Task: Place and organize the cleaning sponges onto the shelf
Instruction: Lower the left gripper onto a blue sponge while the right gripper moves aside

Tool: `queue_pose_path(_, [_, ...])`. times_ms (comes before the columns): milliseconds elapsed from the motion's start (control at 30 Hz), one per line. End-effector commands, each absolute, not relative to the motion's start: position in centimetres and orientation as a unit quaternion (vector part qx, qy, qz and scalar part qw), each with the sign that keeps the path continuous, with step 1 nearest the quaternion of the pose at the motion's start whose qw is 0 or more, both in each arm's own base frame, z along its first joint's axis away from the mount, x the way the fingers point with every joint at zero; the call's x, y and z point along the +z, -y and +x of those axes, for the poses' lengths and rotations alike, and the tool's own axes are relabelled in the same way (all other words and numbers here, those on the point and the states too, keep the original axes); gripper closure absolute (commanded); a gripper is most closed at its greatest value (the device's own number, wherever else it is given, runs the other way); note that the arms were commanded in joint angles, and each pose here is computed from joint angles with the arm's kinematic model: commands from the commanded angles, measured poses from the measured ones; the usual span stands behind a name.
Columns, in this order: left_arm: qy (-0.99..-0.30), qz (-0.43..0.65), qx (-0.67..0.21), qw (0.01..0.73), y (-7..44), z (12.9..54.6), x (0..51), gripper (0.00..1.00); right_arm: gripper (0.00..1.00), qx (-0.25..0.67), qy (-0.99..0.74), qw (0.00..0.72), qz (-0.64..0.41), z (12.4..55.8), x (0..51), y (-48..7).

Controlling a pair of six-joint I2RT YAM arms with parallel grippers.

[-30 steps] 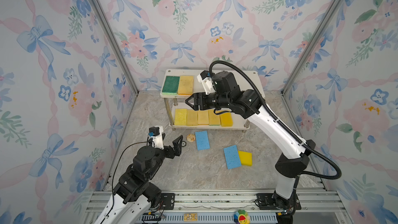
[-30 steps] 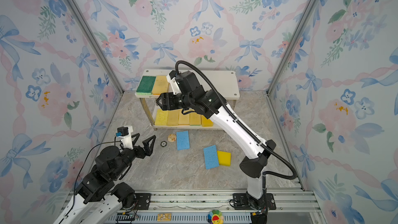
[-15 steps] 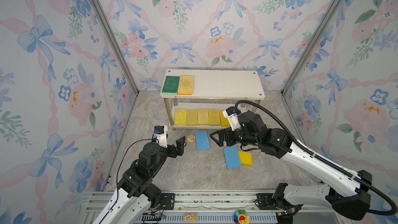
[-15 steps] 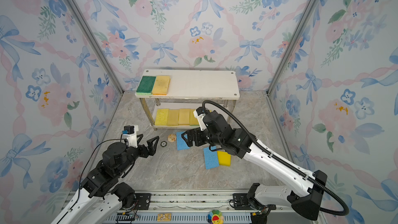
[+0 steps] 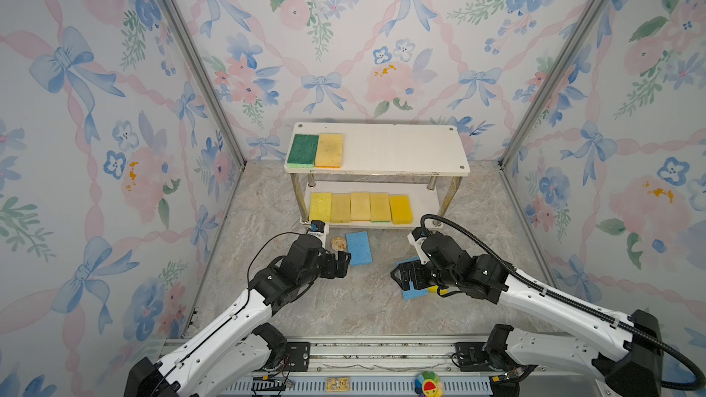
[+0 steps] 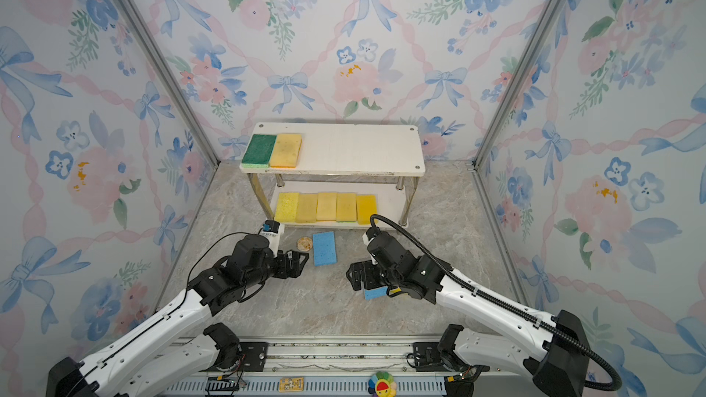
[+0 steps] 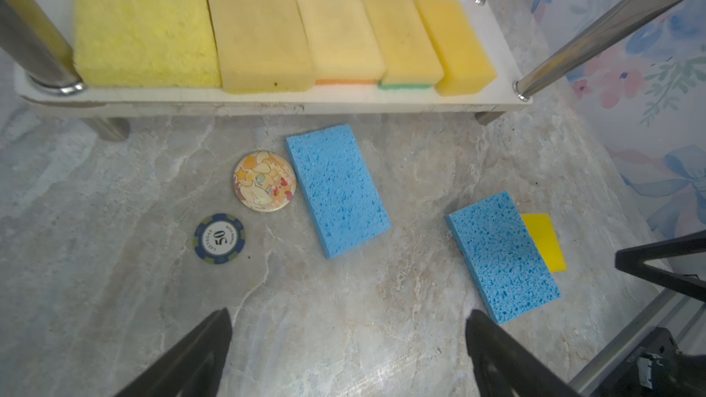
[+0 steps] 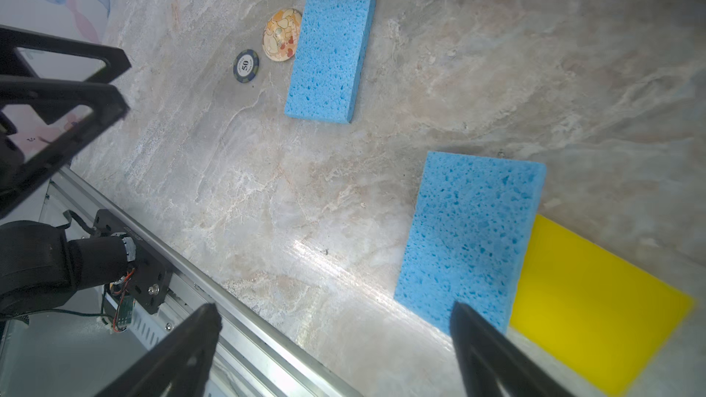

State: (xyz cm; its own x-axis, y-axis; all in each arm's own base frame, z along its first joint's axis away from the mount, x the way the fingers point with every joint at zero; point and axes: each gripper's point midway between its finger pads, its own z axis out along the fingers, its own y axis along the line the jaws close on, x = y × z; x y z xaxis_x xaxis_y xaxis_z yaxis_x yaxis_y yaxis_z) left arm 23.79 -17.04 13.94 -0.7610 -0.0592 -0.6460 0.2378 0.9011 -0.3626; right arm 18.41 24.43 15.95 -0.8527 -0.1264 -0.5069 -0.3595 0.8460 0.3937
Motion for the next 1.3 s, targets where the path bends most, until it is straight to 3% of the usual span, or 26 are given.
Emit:
queue_pose_path(0, [-0.926,0.021,-0.239,0.293,18.6,24.0,12.9,0.08,0.03,0.241,-0.929,0.25,-0.129,18.9,16.6,-24.2])
queue_pose_path(400, [-0.953,0.017,-0.207,0.22,21.3,26.8,6.9,0.31,0.03,0.226,-0.931,0.248,-0.143,18.4,16.4,-23.2])
queue_pose_path(700, [-0.963,0.031,-0.181,0.199,22.5,29.2,4.7,0.37,0.03,0.222,-0.933,0.249,-0.133,18.2,16.0,-22.0])
queue_pose_path(1067, [-0.969,0.028,-0.167,0.181,21.9,29.1,2.2,0.46,0.03,0.223,-0.933,0.254,-0.123,18.5,16.4,-21.3])
queue_pose_path(1267, [-0.969,0.029,-0.171,0.177,22.0,28.9,1.8,0.65,0.03,0.227,-0.933,0.253,-0.118,18.6,16.2,-21.5])
